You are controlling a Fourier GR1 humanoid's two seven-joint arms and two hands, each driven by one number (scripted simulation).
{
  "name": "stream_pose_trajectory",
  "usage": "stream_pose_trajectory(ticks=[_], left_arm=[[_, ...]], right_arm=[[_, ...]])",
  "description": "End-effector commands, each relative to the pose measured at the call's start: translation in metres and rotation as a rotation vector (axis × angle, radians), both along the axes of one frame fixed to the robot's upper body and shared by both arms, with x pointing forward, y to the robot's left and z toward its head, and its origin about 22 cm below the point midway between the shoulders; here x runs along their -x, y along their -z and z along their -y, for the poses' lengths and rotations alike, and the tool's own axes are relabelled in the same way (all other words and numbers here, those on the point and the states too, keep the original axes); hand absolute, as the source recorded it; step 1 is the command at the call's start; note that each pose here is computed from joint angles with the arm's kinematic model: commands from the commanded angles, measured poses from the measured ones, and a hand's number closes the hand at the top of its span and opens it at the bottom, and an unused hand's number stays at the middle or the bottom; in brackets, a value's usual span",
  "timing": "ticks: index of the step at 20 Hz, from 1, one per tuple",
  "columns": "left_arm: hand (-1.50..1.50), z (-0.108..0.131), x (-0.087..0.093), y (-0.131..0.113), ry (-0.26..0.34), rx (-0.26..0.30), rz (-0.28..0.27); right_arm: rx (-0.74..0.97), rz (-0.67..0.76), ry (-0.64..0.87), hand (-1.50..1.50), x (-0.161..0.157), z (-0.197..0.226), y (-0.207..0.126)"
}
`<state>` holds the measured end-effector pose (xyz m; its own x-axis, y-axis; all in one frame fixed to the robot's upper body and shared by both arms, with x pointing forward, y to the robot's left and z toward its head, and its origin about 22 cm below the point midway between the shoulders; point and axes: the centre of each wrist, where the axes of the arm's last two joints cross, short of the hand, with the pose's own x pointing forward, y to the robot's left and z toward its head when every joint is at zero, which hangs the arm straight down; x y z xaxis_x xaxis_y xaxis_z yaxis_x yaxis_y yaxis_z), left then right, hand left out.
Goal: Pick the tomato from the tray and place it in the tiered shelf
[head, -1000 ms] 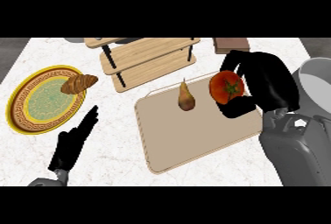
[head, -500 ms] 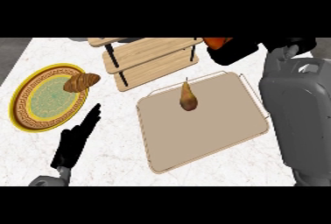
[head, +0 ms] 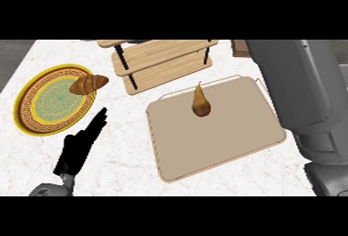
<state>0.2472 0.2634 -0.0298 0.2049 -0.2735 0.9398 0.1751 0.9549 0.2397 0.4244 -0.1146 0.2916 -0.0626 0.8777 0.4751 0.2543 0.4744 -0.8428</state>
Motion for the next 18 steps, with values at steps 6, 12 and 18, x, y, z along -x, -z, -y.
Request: stream_pose_trajectory(ticks=[6, 12, 18], left_arm=[[0.00, -0.002, -0.010, -0.007, 0.021, 0.004, 0.015], [0.00, 0.017, -0.010, -0.008, 0.047, 0.005, 0.026], [0.00, 0.019, -0.004, 0.002, 0.064, 0.011, 0.024]], right_arm=[[0.067, -0.041, -0.062, 1.50, -0.039, -0.018, 0.019], [0.105, -0.119, -0.063, 1.50, -0.045, -0.036, 0.040], [-0.142, -0.206, -0.158, 1.50, -0.050, -0.026, 0.060]])
